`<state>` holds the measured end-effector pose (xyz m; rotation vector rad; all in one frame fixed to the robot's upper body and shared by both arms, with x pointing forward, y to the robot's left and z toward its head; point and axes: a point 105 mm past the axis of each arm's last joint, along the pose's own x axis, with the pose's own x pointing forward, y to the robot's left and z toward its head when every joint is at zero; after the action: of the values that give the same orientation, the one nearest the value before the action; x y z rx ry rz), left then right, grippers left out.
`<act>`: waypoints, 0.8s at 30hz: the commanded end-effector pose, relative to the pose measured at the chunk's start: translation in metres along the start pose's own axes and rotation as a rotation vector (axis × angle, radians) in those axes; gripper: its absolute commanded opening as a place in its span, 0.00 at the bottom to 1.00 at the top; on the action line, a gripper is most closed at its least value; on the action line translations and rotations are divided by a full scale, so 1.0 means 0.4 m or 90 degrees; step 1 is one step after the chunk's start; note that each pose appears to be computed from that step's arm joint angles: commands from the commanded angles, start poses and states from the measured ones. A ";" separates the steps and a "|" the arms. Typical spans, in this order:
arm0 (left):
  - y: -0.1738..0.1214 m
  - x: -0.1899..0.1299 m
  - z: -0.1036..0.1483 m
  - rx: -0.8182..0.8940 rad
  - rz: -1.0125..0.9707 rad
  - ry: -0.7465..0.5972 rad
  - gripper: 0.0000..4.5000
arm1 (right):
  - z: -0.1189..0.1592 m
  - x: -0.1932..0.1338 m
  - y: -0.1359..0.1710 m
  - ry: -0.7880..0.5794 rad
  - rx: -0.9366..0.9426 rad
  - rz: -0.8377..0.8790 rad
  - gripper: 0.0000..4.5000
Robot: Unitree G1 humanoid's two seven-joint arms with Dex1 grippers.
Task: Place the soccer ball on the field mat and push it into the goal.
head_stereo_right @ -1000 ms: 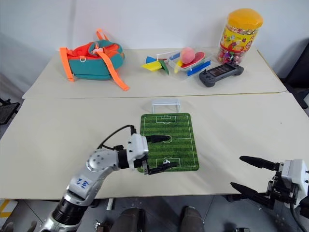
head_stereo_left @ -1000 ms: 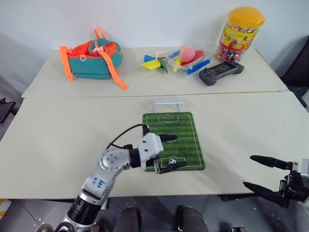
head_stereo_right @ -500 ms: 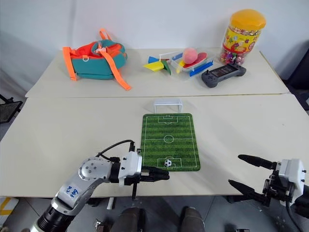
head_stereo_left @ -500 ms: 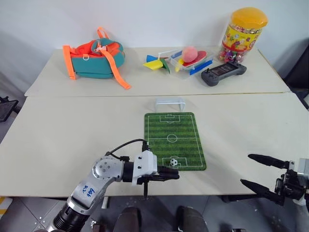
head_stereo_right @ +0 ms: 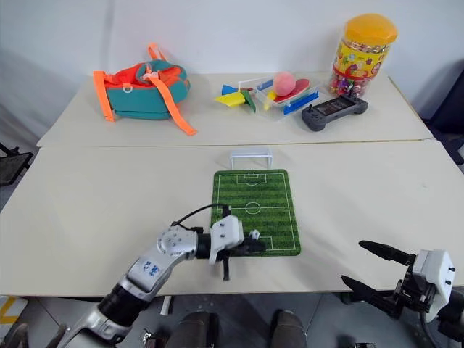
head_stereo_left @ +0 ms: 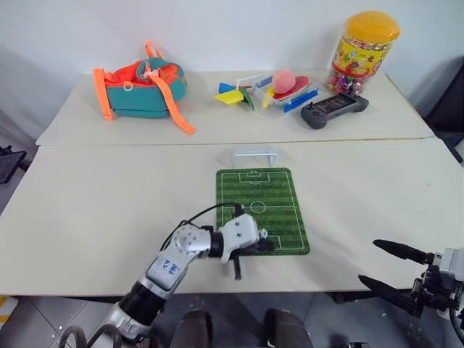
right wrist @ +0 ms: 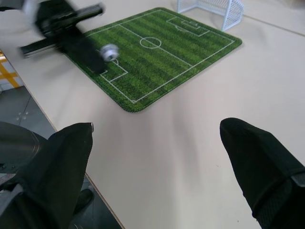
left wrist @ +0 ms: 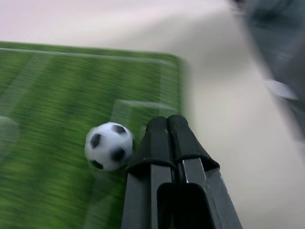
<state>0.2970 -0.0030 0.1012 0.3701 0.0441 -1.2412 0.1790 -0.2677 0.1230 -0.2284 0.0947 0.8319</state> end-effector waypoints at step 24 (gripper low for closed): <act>0.072 -0.180 0.064 -0.139 0.087 -0.101 0.04 | 0.025 0.042 -0.078 -0.020 -0.057 -0.015 1.00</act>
<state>0.3026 0.0614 0.1362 0.1428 0.0551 -1.0635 0.2109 -0.2718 0.1281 -0.2654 0.0378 0.8060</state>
